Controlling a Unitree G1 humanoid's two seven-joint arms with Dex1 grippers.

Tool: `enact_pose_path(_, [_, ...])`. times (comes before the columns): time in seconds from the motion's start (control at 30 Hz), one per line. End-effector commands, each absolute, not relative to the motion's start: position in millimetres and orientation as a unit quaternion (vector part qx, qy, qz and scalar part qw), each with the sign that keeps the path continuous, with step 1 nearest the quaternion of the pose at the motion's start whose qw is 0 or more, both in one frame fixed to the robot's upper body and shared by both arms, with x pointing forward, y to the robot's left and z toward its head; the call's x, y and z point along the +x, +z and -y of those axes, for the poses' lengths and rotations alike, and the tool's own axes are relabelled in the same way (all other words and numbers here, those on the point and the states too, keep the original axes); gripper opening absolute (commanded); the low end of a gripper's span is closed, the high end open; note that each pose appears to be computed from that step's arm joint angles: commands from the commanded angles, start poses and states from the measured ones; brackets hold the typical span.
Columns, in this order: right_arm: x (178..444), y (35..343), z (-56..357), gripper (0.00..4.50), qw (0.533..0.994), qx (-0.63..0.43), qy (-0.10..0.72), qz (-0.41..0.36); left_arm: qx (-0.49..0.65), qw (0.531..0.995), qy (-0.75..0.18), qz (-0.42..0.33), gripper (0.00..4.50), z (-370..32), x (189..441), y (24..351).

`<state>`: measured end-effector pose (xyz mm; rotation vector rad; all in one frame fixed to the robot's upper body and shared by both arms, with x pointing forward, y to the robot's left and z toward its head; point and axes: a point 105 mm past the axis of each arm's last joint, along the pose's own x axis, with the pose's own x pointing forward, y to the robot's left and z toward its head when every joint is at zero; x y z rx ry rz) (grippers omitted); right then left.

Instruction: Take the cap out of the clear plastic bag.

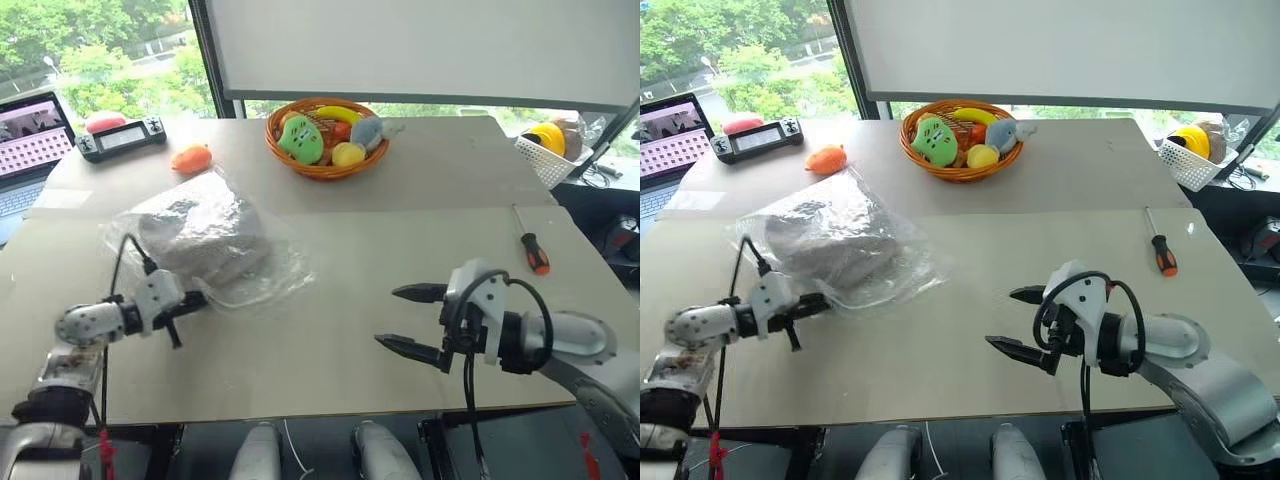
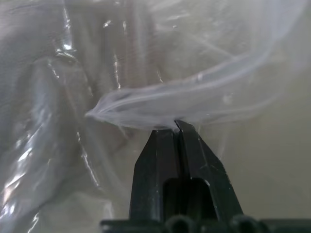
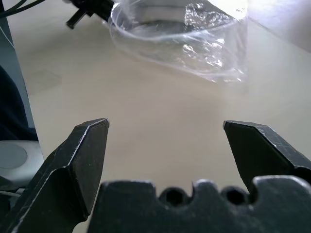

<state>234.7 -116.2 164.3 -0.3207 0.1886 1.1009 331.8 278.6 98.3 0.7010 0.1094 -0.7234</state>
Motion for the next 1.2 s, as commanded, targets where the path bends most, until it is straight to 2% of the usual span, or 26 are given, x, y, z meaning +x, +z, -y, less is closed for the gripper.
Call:
enact_pose_path(0.03, [236.8,173.8,108.9,4.50,0.830,-0.160,0.531,-0.060,0.438,0.854,-0.279,0.010,0.05,-293.8,344.8,114.4])
enact_pose_path(0.13, [240.1,176.2,104.6,4.50,0.827,-0.161,0.536,-0.055,0.526,0.806,-0.262,0.071,0.05,-286.8,348.7,127.0])
enact_pose_path(0.23, [242.9,177.3,102.3,4.50,0.825,-0.165,0.538,-0.052,0.565,0.775,-0.265,0.100,0.05,-280.5,346.9,126.4])
enact_pose_path(0.37, [245.3,177.5,100.3,4.50,0.824,-0.169,0.538,-0.050,0.591,0.747,-0.279,0.122,0.05,-273.4,342.6,120.6])
enact_pose_path(0.5, [246.3,177.1,100.4,4.50,0.826,-0.169,0.536,-0.050,0.595,0.742,-0.278,0.130,0.05,-271.5,342.8,118.6])
enact_pose_path(0.6, [246.8,176.9,100.6,4.50,0.827,-0.168,0.534,-0.049,0.589,0.747,-0.281,0.128,0.73,-271.7,342.8,118.0])
enact_pose_path(0.87, [248.9,173.1,101.6,4.50,0.828,-0.171,0.531,-0.054,0.568,0.750,-0.311,0.132,3.53,-271.3,334.2,122.3])
enact_pose_path(1.0, [249.2,171.6,104.3,4.50,0.828,-0.172,0.530,-0.058,0.552,0.767,-0.305,0.120,3.53,-283.9,331.5,135.1])
enact_pose_path(1.2, [253.0,169.3,106.4,4.50,0.826,-0.167,0.534,-0.061,0.399,0.881,-0.248,0.047,3.53,-325.7,349.3,174.2])
